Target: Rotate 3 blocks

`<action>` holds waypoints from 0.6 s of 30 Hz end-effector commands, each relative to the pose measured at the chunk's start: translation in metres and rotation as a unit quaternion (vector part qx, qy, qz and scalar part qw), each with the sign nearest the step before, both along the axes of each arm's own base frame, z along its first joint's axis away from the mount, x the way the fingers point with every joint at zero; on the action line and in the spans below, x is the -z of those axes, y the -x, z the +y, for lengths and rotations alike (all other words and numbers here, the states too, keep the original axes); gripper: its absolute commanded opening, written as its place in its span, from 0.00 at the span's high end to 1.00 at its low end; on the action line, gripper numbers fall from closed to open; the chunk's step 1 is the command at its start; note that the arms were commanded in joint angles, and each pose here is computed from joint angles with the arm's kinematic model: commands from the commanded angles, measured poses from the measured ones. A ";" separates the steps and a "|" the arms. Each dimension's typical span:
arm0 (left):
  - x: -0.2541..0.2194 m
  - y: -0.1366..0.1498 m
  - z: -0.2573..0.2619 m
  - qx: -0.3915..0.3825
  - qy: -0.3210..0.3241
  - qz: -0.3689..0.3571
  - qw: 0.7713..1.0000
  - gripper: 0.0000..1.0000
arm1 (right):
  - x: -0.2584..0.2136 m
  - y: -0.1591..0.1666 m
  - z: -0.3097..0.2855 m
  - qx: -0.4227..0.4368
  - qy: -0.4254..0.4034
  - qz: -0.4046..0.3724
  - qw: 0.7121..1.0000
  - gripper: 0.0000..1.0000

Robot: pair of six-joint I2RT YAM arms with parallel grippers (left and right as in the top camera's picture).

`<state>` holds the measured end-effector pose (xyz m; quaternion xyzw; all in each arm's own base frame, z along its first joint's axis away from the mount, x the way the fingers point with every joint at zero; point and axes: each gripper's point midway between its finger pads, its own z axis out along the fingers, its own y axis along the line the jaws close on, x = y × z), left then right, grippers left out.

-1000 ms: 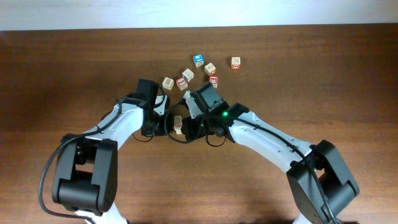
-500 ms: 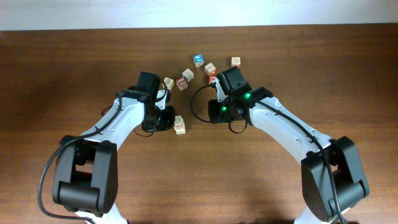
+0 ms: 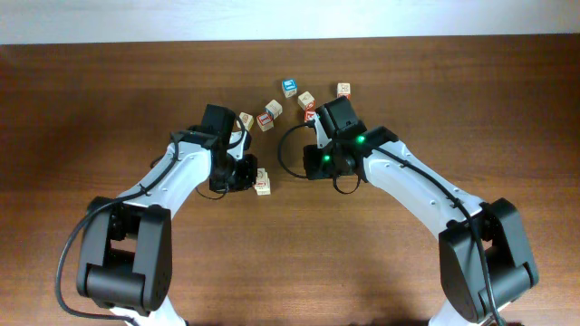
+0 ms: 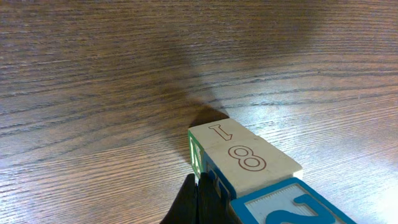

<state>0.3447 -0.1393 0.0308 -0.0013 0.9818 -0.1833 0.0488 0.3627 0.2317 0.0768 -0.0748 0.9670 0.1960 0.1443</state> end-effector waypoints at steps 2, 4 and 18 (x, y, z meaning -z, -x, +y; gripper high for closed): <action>-0.018 -0.006 -0.005 -0.002 0.015 -0.019 1.000 1.00 | -0.004 -0.005 -0.001 0.008 0.004 -0.009 1.000 0.87; -0.017 -0.002 -0.005 -0.002 0.013 -0.011 1.000 1.00 | -0.004 -0.005 -0.001 0.007 0.004 -0.009 1.000 0.87; -0.189 -0.016 0.099 -0.116 -0.179 -0.200 0.956 0.88 | -0.151 0.028 -0.043 0.031 -0.002 -0.160 0.987 0.46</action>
